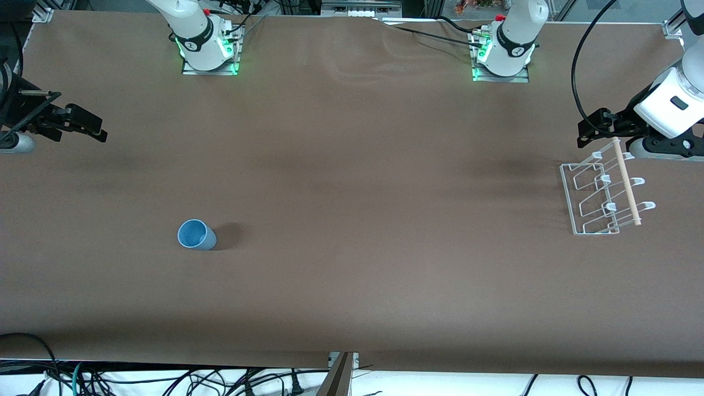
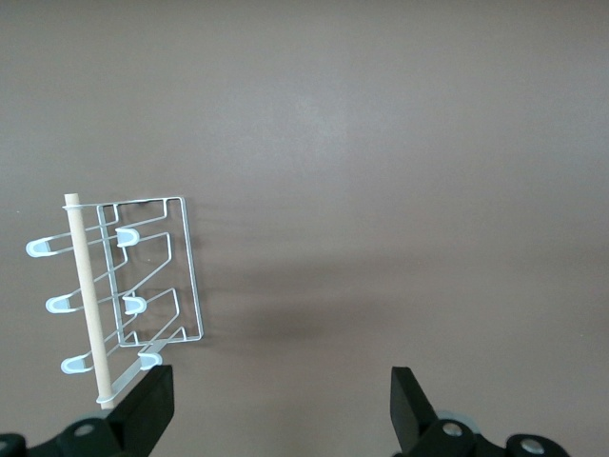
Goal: Transfer cup to left arm and place on rack
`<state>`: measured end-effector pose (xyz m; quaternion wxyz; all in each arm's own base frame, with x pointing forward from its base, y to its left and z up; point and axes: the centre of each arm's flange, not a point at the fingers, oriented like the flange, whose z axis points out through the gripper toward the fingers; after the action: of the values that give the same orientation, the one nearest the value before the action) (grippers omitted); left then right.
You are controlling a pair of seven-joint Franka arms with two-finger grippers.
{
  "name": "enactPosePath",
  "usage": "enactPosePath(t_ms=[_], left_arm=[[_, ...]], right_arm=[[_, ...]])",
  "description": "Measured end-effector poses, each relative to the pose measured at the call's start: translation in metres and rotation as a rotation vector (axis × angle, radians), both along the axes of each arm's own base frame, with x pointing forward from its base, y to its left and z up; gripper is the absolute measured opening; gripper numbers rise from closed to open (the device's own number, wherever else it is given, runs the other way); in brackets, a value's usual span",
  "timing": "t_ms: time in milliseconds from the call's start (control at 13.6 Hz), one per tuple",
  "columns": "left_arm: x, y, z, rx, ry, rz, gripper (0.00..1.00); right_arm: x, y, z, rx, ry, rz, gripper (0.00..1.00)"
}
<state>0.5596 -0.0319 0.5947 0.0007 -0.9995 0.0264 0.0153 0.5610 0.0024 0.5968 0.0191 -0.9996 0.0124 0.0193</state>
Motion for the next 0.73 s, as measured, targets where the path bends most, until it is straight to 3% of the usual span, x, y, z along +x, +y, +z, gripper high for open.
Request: enactPosePath(t_ms=[733], left_arm=[[0.0000,-0.0002,0.0000,0.000,0.000,0.000,1.00]], right_arm=[[-0.0001,-0.0011,-0.0001,-0.008,0.001,0.000,1.00]])
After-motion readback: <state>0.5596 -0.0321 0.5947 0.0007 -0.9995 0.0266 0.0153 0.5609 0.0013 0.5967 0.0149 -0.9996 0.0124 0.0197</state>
